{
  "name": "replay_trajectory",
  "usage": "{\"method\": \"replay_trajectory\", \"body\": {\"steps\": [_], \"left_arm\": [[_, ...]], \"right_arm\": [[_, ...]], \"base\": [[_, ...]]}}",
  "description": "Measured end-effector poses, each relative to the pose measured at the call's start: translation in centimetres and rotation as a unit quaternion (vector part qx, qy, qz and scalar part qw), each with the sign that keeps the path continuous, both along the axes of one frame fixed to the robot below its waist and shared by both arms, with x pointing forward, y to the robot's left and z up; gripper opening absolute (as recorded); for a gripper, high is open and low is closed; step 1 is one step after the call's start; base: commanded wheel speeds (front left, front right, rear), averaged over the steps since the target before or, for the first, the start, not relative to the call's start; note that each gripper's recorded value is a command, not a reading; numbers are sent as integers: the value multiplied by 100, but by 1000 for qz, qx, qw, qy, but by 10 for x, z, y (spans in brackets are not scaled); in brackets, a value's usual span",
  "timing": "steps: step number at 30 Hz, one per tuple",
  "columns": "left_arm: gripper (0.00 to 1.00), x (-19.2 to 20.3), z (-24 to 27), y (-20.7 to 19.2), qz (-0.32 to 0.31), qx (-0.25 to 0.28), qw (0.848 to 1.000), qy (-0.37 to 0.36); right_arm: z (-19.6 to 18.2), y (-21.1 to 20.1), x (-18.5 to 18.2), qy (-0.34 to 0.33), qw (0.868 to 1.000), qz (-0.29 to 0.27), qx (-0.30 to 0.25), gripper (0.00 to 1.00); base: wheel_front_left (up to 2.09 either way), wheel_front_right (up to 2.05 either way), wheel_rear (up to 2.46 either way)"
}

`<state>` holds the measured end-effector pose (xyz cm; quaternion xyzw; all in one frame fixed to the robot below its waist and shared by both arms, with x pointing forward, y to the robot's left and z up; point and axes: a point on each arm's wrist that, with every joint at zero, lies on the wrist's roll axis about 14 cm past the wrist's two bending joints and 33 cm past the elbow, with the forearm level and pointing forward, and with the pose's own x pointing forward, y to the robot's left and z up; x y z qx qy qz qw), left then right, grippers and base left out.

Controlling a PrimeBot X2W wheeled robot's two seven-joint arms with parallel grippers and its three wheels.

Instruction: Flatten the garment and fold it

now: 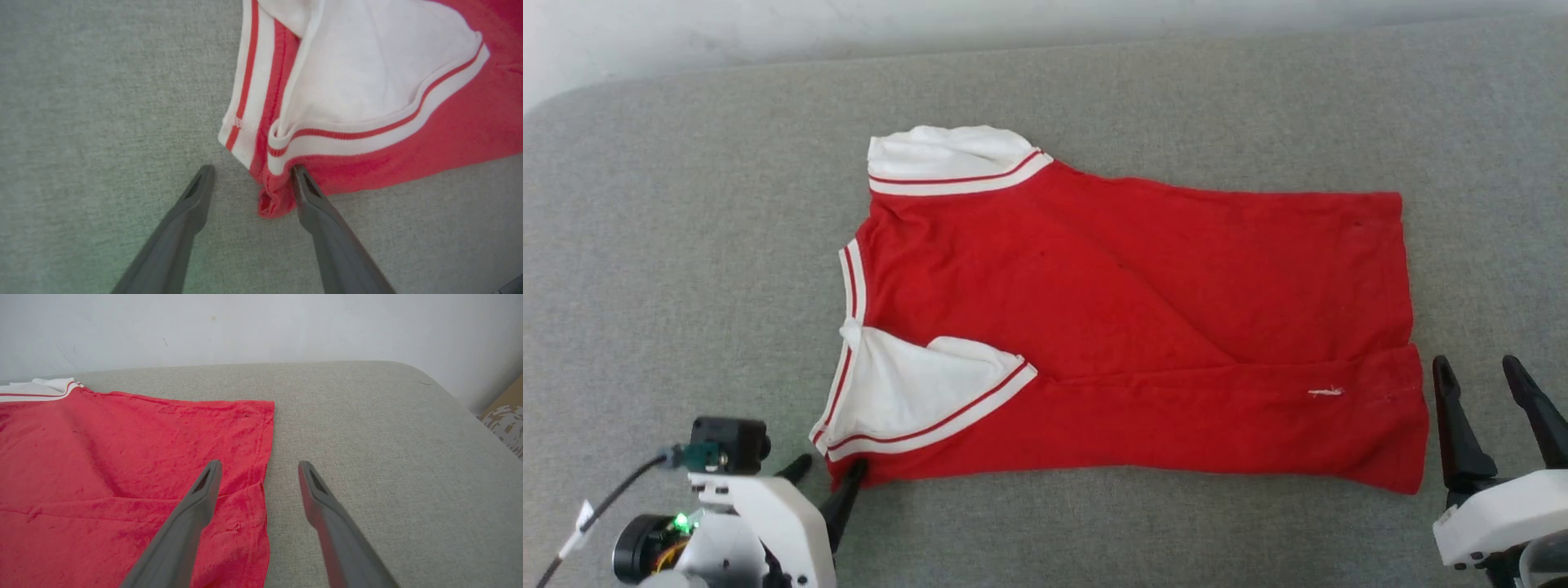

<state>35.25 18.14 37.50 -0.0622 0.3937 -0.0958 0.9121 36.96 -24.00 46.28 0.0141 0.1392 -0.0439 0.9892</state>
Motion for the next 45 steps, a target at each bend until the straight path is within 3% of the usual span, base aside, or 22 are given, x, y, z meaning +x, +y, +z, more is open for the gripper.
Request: {"method": "replay_trajectory", "body": {"steps": [1,3,11,15,24,33,39,40,41,45], "left_arm": [[95,1,-1,-1,-2,-3,1000,8],[0,3,-4,-7,-12,-15,1000,23],[0,15,-5,-15,-23,-35,999,28],[0,16,-1,-17,-12,-45,999,13],[0,13,5,-19,-7,-53,999,2],[0,13,3,-18,-3,-55,998,4],[0,14,1,-17,-2,-55,998,6],[0,14,1,-17,-1,-55,998,7],[0,14,1,-17,-1,-55,998,7],[0,14,1,-16,3,-57,998,7]], "right_arm": [[-1,0,0,2,1000,-1,0,100],[-3,-1,1,5,1000,-2,0,100],[-4,-5,8,33,999,18,-17,100],[-17,-3,2,97,995,33,-3,100],[-55,1,-26,271,961,55,23,100],[-84,14,-39,338,937,74,40,100],[-97,16,-39,351,932,77,42,100],[-98,17,-39,352,931,79,44,59],[-99,18,-38,351,932,78,49,0],[-101,22,-36,354,929,83,64,0]], "base": [[0,0,0],[0,0,0],[0,0,0],[0,0,0],[0,0,0],[0,0,0],[0,0,0],[0,0,0],[0,0,0],[0,0,0]]}}
